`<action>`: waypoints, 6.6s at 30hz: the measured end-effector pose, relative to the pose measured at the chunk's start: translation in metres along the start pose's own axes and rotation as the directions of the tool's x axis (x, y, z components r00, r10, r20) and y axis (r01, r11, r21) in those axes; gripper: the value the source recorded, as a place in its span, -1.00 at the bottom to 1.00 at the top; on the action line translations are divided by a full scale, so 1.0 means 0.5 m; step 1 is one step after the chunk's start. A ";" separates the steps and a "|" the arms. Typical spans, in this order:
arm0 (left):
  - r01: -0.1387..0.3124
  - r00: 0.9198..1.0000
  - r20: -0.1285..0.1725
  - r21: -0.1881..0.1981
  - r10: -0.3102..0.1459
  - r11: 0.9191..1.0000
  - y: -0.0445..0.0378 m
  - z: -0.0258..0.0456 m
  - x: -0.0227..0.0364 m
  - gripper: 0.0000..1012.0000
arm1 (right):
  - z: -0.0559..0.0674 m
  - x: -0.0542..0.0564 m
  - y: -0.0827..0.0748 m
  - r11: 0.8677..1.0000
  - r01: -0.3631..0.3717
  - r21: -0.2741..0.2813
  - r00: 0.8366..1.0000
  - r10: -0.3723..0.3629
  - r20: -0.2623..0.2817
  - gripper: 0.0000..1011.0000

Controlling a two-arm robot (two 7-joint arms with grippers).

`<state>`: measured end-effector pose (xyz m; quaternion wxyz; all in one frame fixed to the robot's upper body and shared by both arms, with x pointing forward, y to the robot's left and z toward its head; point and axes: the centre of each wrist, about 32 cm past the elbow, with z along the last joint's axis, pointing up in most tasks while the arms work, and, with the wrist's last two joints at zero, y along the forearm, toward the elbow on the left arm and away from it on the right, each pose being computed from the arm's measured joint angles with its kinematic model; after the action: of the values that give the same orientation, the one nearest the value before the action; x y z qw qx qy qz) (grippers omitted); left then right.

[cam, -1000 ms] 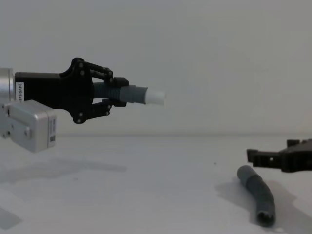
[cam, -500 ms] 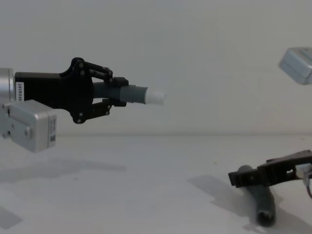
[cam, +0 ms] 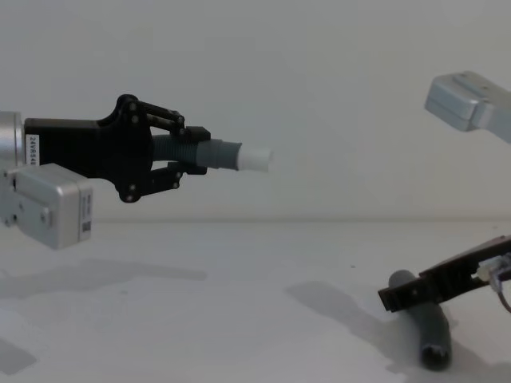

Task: Use both hands to pick up one end of the pipe from the table, align the ends, and insert them.

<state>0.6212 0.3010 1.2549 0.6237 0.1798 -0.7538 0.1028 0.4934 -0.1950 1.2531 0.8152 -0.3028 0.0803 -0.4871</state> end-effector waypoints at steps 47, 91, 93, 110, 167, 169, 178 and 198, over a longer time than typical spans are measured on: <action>0.000 1.000 0.000 0.000 0.000 1.000 0.000 0.000 0.000 -0.36 | 0.006 0.001 0.018 0.997 -0.051 -0.061 0.997 0.047 -0.065 0.20; 0.000 1.000 0.000 0.000 0.000 1.000 0.000 0.000 0.000 -0.36 | 0.018 0.032 -0.015 0.990 -0.103 0.095 0.980 0.084 0.183 -0.60; 0.000 1.000 0.000 0.000 0.000 1.000 0.000 0.000 0.000 -0.36 | 0.020 0.034 -0.018 0.988 -0.111 0.110 0.975 0.087 0.206 -0.59; 0.000 1.000 0.000 0.000 0.000 1.000 0.000 0.000 0.000 -0.36 | 0.049 0.073 -0.050 0.943 -0.232 0.238 0.860 0.084 0.503 -0.60; 0.000 1.000 0.000 0.000 0.000 1.000 0.000 0.000 0.000 -0.36 | 0.231 0.210 -0.043 0.842 -0.526 0.118 0.232 0.009 0.973 -0.60; 0.000 1.000 0.000 0.000 0.000 1.000 0.000 0.000 0.000 -0.36 | 0.231 0.210 -0.041 0.849 -0.517 0.114 0.247 0.020 0.969 -0.60; 0.000 1.000 0.000 0.000 0.000 1.000 0.000 0.000 0.000 -0.36 | 0.225 0.205 -0.036 0.867 -0.485 0.117 0.348 0.068 0.935 -0.60; 0.000 1.000 0.000 0.000 0.000 1.000 0.000 0.000 0.000 -0.36 | 0.214 0.184 -0.048 0.893 -0.425 0.145 0.586 0.149 0.797 -0.60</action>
<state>0.6212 0.3011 1.2549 0.6236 0.1797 -0.7538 0.1028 0.5681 -0.2362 1.3677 0.8769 -0.3263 -0.3052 -0.1772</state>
